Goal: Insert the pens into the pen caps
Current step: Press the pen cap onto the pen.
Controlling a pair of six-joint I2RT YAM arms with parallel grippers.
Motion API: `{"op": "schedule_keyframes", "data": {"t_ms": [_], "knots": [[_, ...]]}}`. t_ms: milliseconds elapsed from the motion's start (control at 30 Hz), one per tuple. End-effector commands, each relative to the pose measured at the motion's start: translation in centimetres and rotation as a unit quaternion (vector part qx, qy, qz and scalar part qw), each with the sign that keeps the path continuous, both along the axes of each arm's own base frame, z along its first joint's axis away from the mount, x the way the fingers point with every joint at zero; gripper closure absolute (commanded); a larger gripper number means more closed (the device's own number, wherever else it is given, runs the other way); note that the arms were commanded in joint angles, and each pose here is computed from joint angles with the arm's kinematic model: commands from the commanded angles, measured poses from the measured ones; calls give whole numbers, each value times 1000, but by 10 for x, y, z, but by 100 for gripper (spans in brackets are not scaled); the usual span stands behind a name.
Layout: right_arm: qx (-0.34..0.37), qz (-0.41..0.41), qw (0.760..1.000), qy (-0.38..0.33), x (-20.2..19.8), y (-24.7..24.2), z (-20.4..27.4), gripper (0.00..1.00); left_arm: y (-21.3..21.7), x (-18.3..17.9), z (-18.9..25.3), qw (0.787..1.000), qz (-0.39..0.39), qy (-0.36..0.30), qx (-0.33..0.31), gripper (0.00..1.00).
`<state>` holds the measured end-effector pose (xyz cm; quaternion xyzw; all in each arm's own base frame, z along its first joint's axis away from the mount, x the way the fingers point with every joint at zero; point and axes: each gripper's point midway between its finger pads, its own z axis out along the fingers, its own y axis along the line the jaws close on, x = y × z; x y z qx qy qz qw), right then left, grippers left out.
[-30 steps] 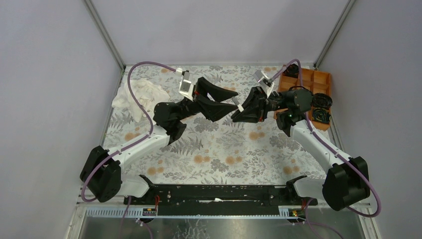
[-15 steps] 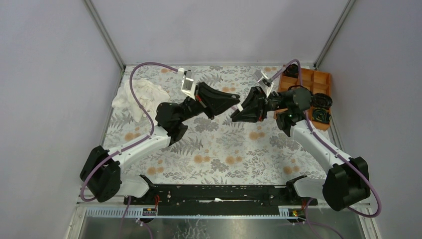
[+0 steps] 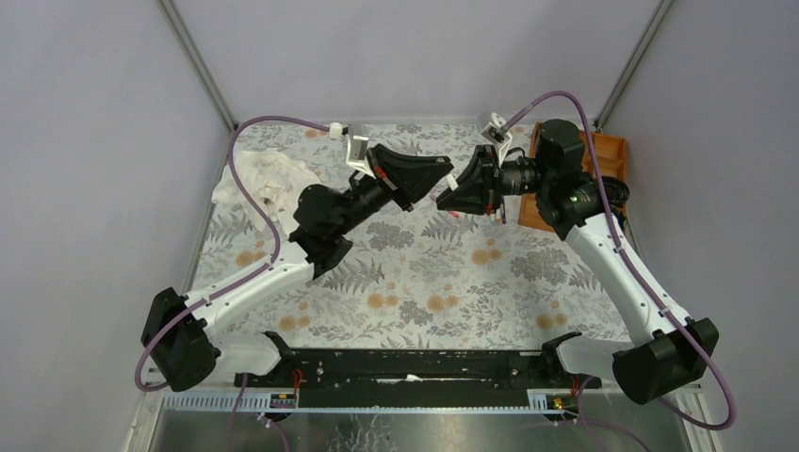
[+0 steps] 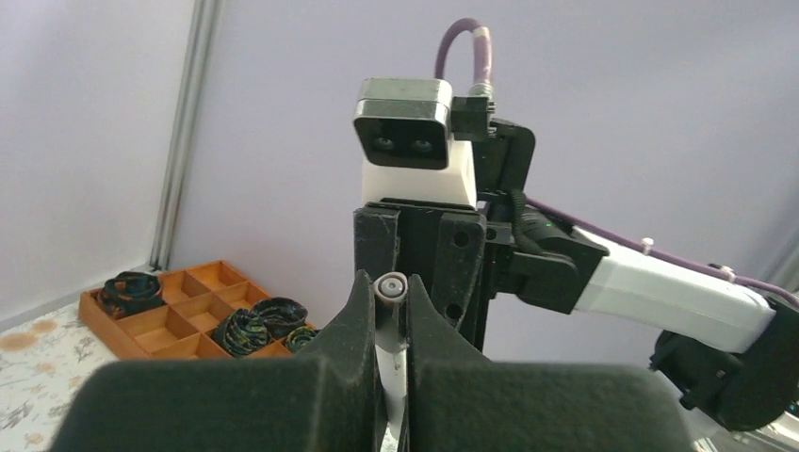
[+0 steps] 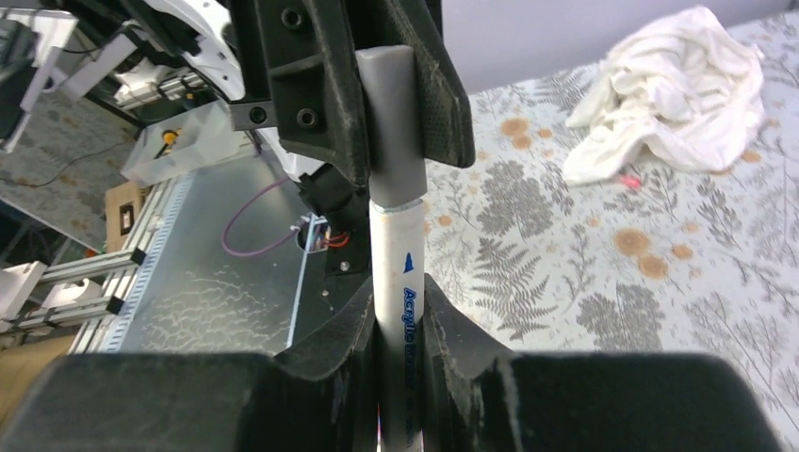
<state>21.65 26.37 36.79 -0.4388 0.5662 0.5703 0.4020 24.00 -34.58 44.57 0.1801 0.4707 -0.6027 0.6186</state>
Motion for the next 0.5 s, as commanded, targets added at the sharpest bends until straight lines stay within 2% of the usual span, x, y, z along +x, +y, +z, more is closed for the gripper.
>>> {"op": "schedule_keyframes", "data": {"t_ms": [0, 233, 467], "knots": [[-38, -100, 994, -19, 32, -8, 1, 100, -41, -15, -87, 988, -60, 75, 123, 100], [4, -40, 999, -6, 15, -6, 16, 100, -65, -40, -118, 964, -176, 83, 181, 100], [31, -47, 998, 4, 26, -17, 28, 100, -62, -79, -133, 938, -275, 75, 195, 100]]}}
